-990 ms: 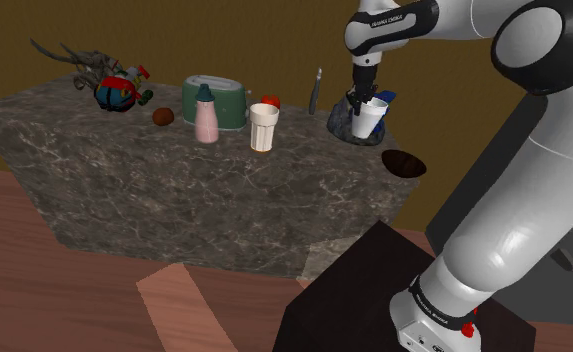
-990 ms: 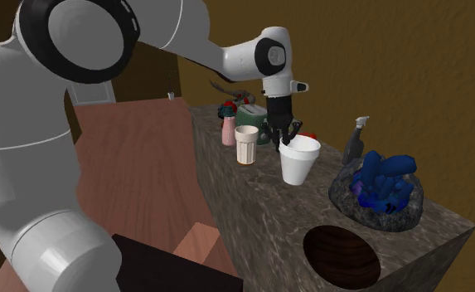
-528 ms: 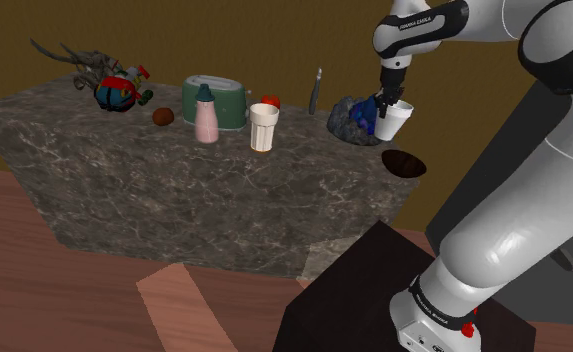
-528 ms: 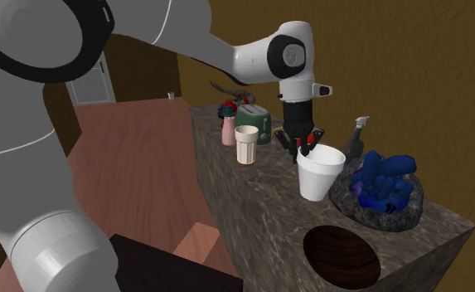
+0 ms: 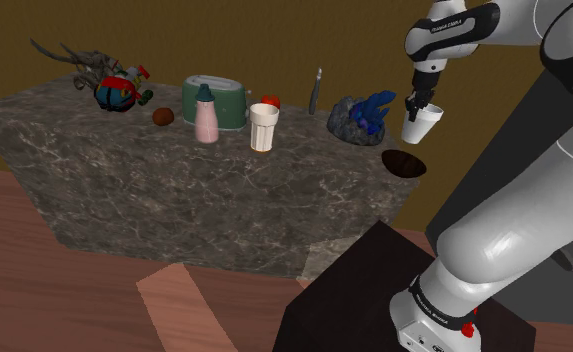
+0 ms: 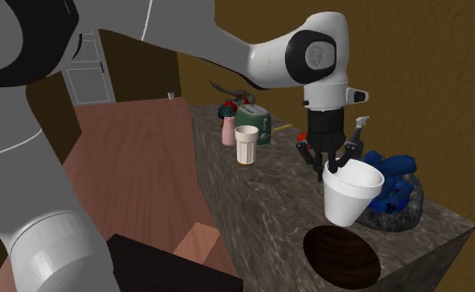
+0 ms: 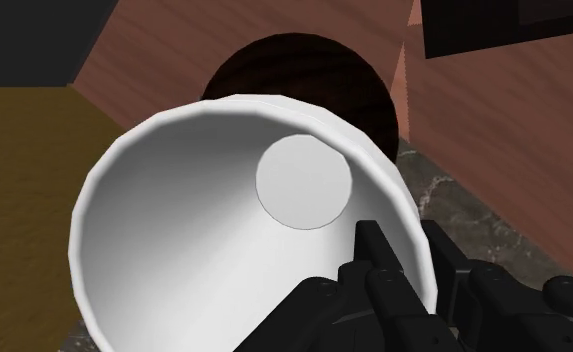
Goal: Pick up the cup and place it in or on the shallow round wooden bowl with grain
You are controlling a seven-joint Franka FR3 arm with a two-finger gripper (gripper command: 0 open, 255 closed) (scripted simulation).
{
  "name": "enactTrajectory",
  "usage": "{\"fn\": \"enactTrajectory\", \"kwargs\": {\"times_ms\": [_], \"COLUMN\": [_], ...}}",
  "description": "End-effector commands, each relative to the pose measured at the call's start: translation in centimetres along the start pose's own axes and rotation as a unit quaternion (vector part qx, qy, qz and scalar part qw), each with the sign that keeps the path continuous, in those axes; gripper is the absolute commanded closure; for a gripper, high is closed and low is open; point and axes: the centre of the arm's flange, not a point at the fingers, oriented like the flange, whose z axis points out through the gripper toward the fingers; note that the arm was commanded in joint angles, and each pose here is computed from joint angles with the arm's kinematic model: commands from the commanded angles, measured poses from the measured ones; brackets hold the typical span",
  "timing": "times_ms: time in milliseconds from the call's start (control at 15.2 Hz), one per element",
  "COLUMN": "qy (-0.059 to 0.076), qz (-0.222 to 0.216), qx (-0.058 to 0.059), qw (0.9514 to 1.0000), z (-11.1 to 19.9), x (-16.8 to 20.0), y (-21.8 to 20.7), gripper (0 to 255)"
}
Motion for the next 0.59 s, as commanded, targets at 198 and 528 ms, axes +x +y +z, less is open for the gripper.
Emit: {"fn": "enactTrajectory", "kwargs": {"times_ms": [198, 528], "qy": [0.000, 0.000], "qz": [-0.001, -0.001], "qx": [0.000, 0.000], "qw": [1.0000, 1.0000], "z": [1.4, 4.0], "x": [-1.3, -1.1], "y": [1.8, 1.3], "gripper": [255, 255]}}
